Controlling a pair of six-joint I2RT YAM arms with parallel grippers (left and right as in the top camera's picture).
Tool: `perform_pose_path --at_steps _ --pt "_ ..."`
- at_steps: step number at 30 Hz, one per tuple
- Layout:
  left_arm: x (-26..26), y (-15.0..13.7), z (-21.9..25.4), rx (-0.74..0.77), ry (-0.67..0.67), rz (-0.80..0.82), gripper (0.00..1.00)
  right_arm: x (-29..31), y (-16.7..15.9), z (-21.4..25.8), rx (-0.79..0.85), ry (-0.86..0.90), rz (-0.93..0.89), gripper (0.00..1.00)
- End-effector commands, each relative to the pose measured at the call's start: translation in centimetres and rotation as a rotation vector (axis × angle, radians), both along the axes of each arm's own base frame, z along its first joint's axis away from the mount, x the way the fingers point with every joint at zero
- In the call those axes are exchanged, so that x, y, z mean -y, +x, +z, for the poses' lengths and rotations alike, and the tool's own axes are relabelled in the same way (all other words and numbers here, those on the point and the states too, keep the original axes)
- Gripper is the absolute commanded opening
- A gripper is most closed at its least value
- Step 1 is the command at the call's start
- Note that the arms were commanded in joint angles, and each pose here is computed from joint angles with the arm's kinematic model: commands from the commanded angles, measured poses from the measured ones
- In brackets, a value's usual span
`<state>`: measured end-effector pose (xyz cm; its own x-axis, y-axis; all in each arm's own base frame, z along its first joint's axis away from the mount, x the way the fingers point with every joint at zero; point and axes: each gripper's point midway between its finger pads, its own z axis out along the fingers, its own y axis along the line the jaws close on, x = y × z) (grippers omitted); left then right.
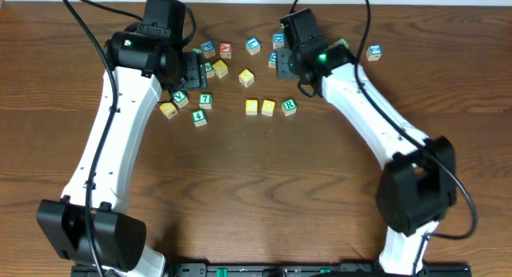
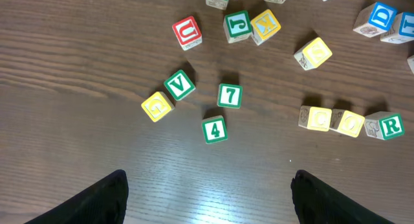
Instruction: Spell out CORL
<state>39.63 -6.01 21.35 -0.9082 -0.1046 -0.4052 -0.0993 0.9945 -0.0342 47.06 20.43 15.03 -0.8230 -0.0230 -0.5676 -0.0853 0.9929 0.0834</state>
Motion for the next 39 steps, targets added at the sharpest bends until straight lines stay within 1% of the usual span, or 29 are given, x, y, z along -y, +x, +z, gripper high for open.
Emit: perform_pose_path --at_steps 1,5,9,16,22,25,32,36,39 --pt "-0.1 0.1 -0.3 -0.001 0.010 -0.002 0.80 1.3 -1.1 1.1 -0.019 -0.037 0.009 0.25" --pt "-0.1 0.3 -0.2 0.011 0.007 -0.002 0.80 2.6 -2.9 -0.8 -0.119 -0.083 0.001 0.25" --pt "-0.1 0.5 -0.1 0.017 0.007 -0.002 0.80 3.1 -3.7 -2.9 -0.167 -0.101 -0.004 0.26" --pt "-0.1 0.5 -0.1 0.018 0.006 -0.002 0.80 3.8 -4.8 -7.1 -0.197 -0.114 -0.007 0.27" --pt "-0.1 0.5 -0.1 0.018 0.006 -0.002 0.80 4.2 -4.6 -9.4 -0.167 -0.100 -0.016 0.31" --pt "0.0 0.5 -0.1 0.017 0.006 -0.002 0.80 4.1 -4.5 -10.3 -0.151 -0.092 -0.016 0.33" --pt "0.0 0.5 -0.1 0.017 0.006 -0.002 0.80 4.1 -4.5 -12.3 -0.162 -0.101 -0.010 0.33" --pt "0.0 0.5 -0.1 0.017 0.006 -0.002 0.80 4.2 -4.0 -12.2 -0.146 -0.093 -0.016 0.32" --pt "0.0 0.5 -0.1 0.017 0.006 -0.002 0.80 3.8 -3.5 -10.7 -0.131 -0.055 -0.009 0.33"
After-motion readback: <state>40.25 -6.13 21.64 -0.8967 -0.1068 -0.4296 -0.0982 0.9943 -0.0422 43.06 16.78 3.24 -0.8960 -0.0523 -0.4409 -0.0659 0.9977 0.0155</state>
